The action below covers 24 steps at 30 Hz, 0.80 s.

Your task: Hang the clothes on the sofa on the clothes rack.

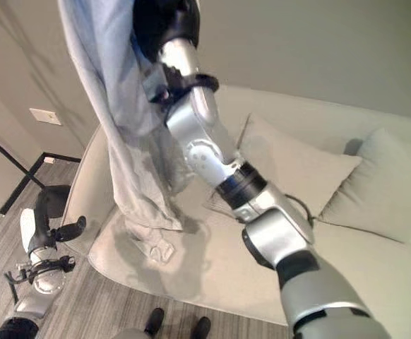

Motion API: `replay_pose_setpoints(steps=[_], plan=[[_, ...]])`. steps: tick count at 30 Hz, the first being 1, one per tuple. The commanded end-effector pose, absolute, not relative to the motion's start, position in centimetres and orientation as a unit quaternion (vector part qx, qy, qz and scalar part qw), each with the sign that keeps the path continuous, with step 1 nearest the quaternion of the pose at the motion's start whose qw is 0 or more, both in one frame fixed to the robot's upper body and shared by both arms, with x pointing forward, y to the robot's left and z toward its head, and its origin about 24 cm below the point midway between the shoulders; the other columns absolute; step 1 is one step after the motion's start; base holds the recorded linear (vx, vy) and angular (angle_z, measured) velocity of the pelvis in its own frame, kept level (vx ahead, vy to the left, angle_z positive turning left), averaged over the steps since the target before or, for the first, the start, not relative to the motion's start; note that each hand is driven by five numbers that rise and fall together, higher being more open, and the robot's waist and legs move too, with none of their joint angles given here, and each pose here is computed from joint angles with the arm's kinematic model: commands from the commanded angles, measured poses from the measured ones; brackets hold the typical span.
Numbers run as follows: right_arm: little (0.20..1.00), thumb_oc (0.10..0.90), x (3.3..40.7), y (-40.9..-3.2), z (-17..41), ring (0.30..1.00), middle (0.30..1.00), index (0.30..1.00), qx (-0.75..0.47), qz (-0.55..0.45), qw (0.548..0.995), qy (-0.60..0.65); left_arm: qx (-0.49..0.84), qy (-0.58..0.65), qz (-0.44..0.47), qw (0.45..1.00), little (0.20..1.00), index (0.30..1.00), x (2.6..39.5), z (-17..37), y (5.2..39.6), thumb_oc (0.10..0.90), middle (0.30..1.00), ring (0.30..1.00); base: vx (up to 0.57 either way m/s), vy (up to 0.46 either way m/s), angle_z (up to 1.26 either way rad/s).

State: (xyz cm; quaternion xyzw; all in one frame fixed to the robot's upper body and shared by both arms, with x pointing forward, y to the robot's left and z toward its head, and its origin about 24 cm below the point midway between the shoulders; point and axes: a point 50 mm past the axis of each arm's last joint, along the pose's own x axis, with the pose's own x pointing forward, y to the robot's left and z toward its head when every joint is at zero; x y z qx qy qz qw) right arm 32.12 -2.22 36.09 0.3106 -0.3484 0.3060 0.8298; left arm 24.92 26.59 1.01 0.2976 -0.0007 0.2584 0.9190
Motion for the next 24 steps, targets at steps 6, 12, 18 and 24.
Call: replay_pose_setpoints(steps=[6,12,18,24], plan=[[0.300,0.400,27.8,-0.5,44.4,0.300,0.300,0.300,0.350,0.337,0.734,-0.474,0.343,-0.095,0.225,0.907,0.900,0.900,28.4,4.2,25.7,0.800,0.900,0.900,0.02,-0.004,-0.05],[0.300,0.400,26.7,0.5,45.5,0.300,0.300,0.300,0.351,0.352,0.721,-0.482,0.323,-0.105,0.203,0.918,0.900,0.900,29.5,4.6,24.2,0.800,0.900,0.900,0.02,-0.008,-0.07],[0.300,0.400,23.9,1.6,45.0,0.300,0.300,0.300,0.408,0.419,0.652,-0.482,0.287,-0.139,0.197,0.927,0.900,0.900,33.7,7.2,20.5,0.800,0.900,0.900,0.02,-0.001,-0.05],[0.300,0.400,21.6,1.3,44.8,0.300,0.300,0.300,0.427,0.458,0.599,-0.500,0.274,-0.122,0.227,0.927,0.900,0.900,35.9,8.4,19.9,0.800,0.900,0.900,0.01,0.014,-0.09]])
